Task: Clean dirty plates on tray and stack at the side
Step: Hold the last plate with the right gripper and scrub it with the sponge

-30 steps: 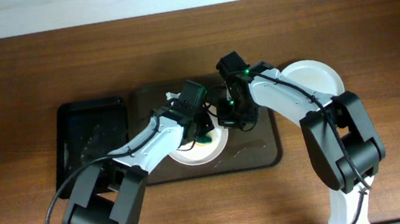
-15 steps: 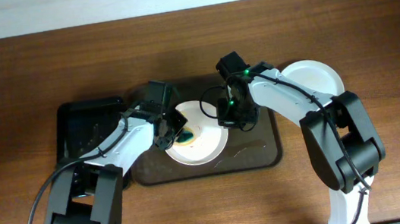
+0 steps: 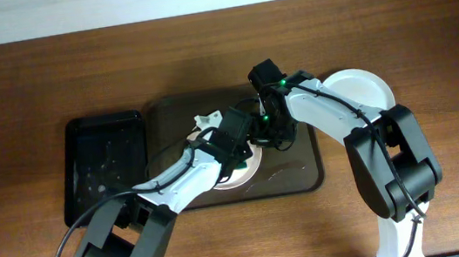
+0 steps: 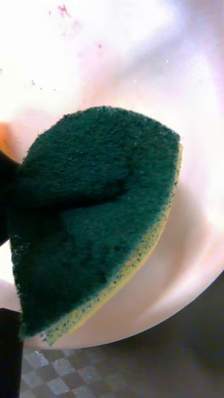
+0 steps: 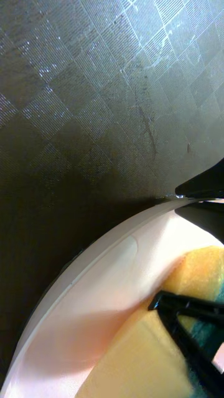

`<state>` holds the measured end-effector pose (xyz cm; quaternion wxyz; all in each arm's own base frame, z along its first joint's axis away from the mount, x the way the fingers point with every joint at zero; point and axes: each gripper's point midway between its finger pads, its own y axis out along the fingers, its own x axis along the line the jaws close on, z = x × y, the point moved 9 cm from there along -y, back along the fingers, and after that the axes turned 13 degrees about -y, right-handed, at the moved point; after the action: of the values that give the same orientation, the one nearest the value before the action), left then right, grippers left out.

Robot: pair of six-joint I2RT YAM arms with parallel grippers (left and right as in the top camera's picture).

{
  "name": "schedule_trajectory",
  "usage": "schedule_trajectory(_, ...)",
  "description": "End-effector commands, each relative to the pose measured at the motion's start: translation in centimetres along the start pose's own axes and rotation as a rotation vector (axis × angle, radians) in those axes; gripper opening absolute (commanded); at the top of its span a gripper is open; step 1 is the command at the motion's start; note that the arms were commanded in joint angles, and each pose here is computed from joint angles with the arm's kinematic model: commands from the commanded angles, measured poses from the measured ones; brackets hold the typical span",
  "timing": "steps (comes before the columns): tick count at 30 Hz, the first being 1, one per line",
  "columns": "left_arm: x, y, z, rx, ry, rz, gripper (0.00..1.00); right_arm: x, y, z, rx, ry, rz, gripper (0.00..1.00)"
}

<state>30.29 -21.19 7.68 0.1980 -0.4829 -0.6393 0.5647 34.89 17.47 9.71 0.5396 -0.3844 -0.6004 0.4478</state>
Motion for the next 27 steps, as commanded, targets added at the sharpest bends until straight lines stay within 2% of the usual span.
schedule_trajectory(1, 8.5, 4.9, 1.3, 0.179, -0.1, -0.289, 0.0, -1.0, 0.9, 0.3, 0.012, 0.021, 0.083, 0.04)
schedule_trajectory(3, 9.4, 4.4, 2.4, 0.299, -0.2, -0.334, 0.0, -1.0, 0.9, 0.3, 0.011, 0.021, 0.083, 0.04)
schedule_trajectory(4, 10.6, 3.8, 3.5, 0.313, -0.29, -0.438, 0.0, -1.0, 0.9, 0.3, 0.011, 0.021, 0.083, 0.04)
schedule_trajectory(8, 12.5, 3.6, 5.0, 0.294, -0.487, -0.533, 0.0, -1.0, 0.9, 0.3, 0.011, 0.022, 0.083, 0.04)
schedule_trajectory(10, 12.5, 4.0, 4.6, 0.237, -0.51, -0.52, 0.0, -1.1, 0.9, 0.3, 0.008, 0.021, 0.09, 0.04)
schedule_trajectory(13, 11.4, 4.9, 3.0, 0.113, -0.352, -0.411, 0.0, -1.1, 0.9, 0.2, 0.006, 0.021, 0.089, 0.04)
schedule_trajectory(15, 9.0, 5.9, 1.7, 0.065, -0.135, -0.232, 0.0, -1.1, 0.9, 0.2, 0.006, 0.021, 0.089, 0.04)
schedule_trajectory(16, 8.1, 6.1, 0.9, 0.028, -0.009, -0.167, 0.0, -1.1, 0.9, 0.2, 0.006, 0.021, 0.089, 0.04)
schedule_trajectory(17, 7.6, 6.2, 0.6, 0.014, 0.055, -0.135, 0.0, -1.1, 0.9, 0.2, 0.006, 0.021, 0.089, 0.04)
schedule_trajectory(18, 7.1, 6.3, 0.5, 0.012, 0.134, -0.104, 0.0, -1.1, 0.9, 0.2, 0.006, 0.021, 0.089, 0.04)
schedule_trajectory(20, 7.4, 6.2, 1.4, 0.111, 0.166, -0.096, 0.0, -1.1, 0.9, 0.2, 0.007, 0.021, 0.089, 0.04)
schedule_trajectory(21, 8.0, 5.9, 2.7, 0.237, 0.105, -0.109, 0.0, -1.1, 0.9, 0.2, 0.006, 0.021, 0.089, 0.04)
schedule_trajectory(23, 9.8, 5.0, 4.5, 0.371, -0.147, -0.247, 0.0, -1.1, 0.9, 0.2, 0.006, 0.021, 0.089, 0.04)
schedule_trajectory(25, 11.5, 4.2, 5.0, 0.347, -0.344, -0.417, 0.0, -1.1, 0.9, 0.2, 0.006, 0.021, 0.089, 0.04)
schedule_trajectory(27, 12.1, 4.0, 4.9, 0.312, -0.412, -0.475, 0.0, -1.1, 0.9, 0.3, 0.009, 0.021, 0.09, 0.04)
